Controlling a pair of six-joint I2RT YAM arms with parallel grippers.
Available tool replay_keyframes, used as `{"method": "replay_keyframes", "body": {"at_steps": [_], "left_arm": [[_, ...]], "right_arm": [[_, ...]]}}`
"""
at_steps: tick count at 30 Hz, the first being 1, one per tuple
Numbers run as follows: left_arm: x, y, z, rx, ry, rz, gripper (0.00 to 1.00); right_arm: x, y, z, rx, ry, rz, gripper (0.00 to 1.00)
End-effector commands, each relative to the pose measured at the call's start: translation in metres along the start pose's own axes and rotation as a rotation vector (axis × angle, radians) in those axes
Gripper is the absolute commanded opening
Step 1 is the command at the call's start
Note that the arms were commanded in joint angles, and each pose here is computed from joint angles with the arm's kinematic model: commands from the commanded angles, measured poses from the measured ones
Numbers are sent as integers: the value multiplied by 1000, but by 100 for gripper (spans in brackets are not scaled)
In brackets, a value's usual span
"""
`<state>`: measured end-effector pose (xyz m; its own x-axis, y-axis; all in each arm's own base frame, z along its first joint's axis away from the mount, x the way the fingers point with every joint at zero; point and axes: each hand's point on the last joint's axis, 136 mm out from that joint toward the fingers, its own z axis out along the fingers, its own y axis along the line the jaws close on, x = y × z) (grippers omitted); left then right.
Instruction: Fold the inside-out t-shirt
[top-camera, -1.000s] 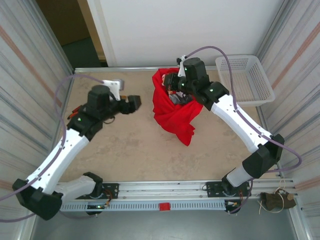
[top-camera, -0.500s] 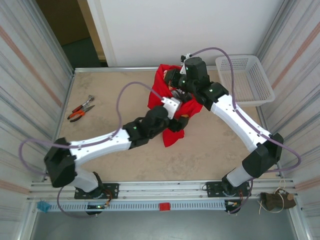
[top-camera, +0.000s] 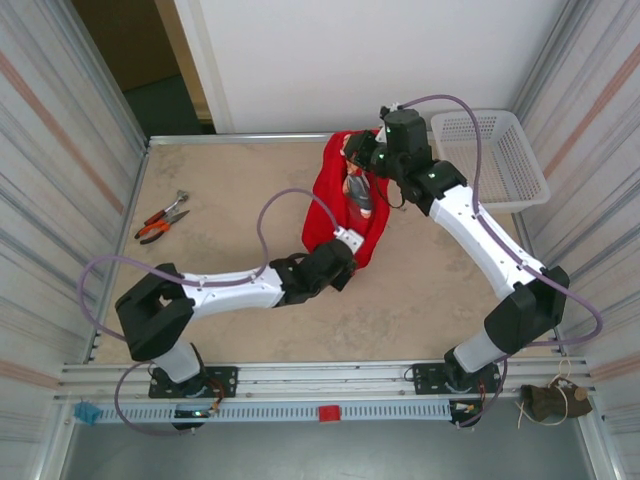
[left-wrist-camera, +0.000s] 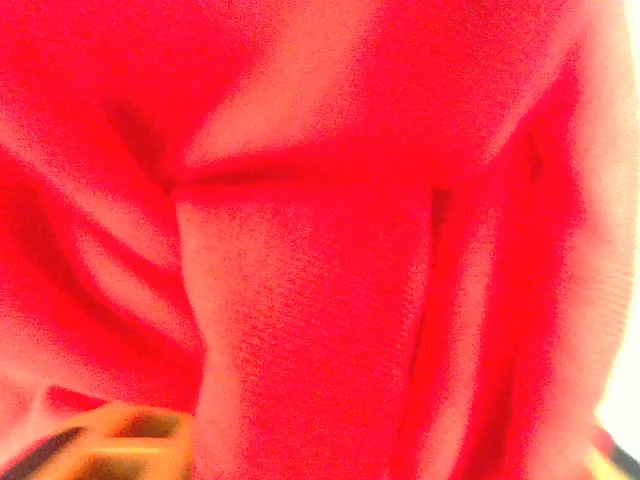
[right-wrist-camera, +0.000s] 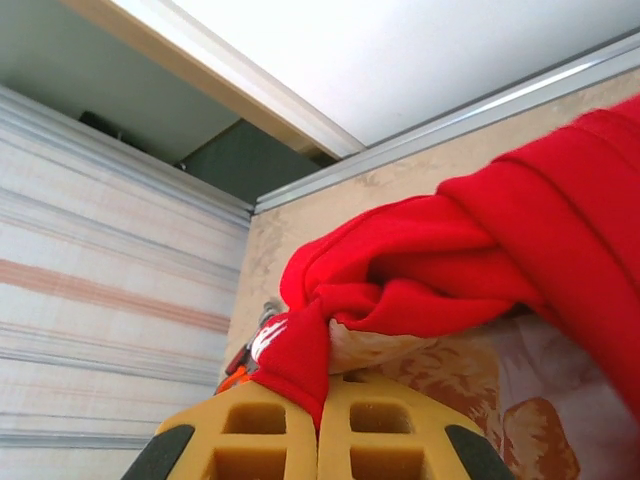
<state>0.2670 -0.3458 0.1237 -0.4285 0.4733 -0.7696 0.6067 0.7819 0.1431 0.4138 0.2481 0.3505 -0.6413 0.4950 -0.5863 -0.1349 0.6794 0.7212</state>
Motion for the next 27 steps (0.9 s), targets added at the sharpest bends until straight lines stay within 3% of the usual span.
{"method": "replay_keyframes", "body": {"at_steps": [1, 4, 8, 13, 19, 23, 27], "left_arm": [[-6, 29, -34, -73, -24, 5, 66], [-30, 51, -73, -80, -136, -47, 72], [-81, 98, -132, -66, -352, -244, 80], [-136, 148, -163, -5, -498, -402, 83], [-183, 132, -156, 90, -584, -358, 85], [-194, 114, -172, 82, -693, -350, 86], [-196, 105, -175, 76, -719, -345, 88]], "right_arm": [[-33, 43, -32, -152, -82, 10, 0], [-33, 53, -44, -197, -69, -10, 0], [-32, 76, -66, -285, -29, -82, 0], [-26, 101, -89, -381, 29, -149, 0], [-21, 107, -97, -392, 50, -167, 0], [-12, 101, -92, -362, 71, -181, 0], [-4, 100, -84, -350, 92, -190, 0]]}}
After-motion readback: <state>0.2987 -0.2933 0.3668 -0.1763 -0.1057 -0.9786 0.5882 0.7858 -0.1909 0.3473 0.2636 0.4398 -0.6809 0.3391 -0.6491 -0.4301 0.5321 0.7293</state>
